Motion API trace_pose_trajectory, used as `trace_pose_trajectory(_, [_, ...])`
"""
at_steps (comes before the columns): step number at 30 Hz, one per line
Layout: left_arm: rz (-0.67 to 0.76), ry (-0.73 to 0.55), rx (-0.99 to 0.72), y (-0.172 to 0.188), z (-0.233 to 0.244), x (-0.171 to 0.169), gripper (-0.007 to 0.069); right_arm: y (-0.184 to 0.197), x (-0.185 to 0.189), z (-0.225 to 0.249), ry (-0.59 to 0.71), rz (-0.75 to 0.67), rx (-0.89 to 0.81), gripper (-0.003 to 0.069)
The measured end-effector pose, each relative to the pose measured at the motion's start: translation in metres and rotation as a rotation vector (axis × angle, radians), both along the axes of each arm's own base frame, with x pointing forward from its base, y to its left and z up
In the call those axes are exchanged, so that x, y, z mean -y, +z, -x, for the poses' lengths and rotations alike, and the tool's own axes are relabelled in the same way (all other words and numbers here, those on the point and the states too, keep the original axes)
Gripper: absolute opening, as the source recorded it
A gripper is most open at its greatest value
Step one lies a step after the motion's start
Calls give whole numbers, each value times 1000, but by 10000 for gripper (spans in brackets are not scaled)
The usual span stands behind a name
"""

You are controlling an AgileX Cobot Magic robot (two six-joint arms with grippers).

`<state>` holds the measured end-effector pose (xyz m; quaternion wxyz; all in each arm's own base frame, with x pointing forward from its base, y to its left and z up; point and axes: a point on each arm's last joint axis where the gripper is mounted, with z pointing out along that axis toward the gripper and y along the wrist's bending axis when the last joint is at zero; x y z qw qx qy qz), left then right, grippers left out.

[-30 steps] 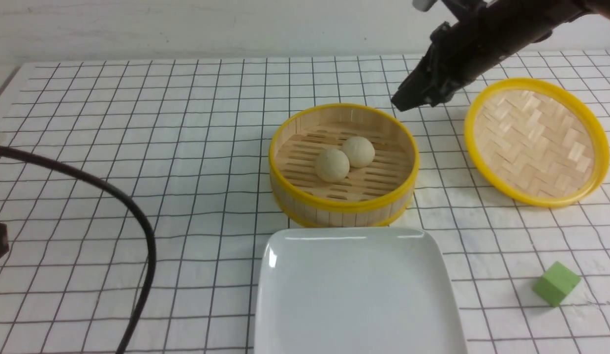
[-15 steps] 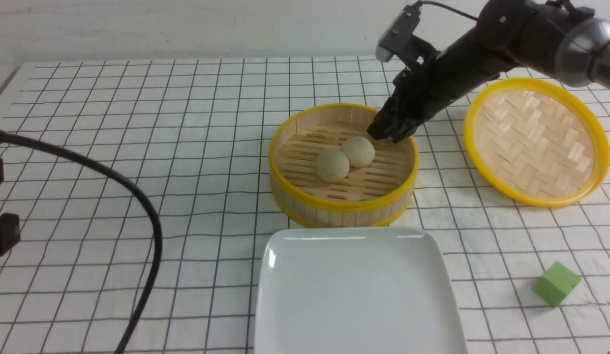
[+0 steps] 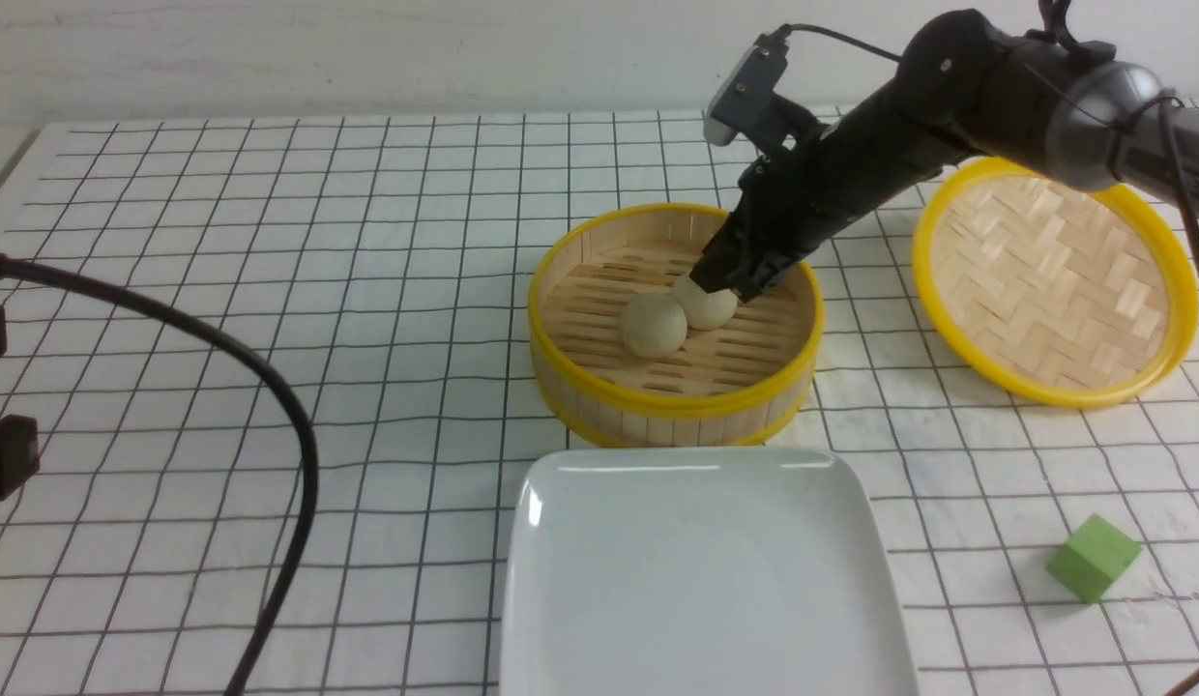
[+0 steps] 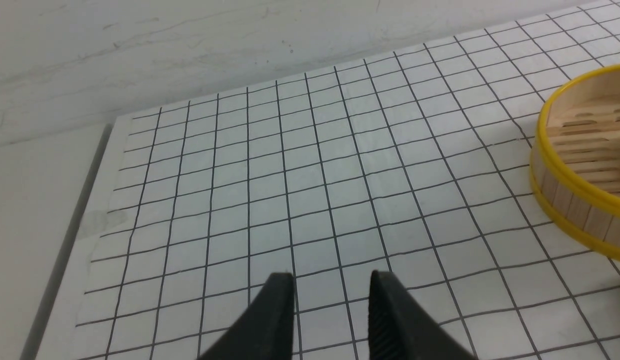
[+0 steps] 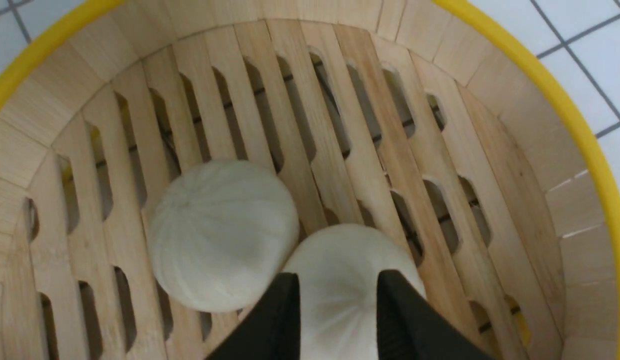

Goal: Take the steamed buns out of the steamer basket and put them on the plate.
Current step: Use the right arm to grab the steamed stuffed bun that is closest to it

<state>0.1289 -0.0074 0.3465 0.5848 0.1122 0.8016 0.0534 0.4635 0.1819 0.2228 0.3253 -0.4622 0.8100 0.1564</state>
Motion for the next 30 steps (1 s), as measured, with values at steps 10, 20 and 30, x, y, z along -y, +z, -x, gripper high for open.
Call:
trace_pose_trajectory(10, [0, 0, 0, 0, 0, 0, 242, 1, 0, -1, 12, 8, 32, 265])
trace_pose_trajectory(20, [-1, 0, 0, 0, 0, 0, 242, -13, -1, -3, 16, 17, 2, 272])
trace_pose_trajectory(30, [-2, 0, 0, 0, 0, 0, 242, -25, -2, -6, 37, 35, -4, 111])
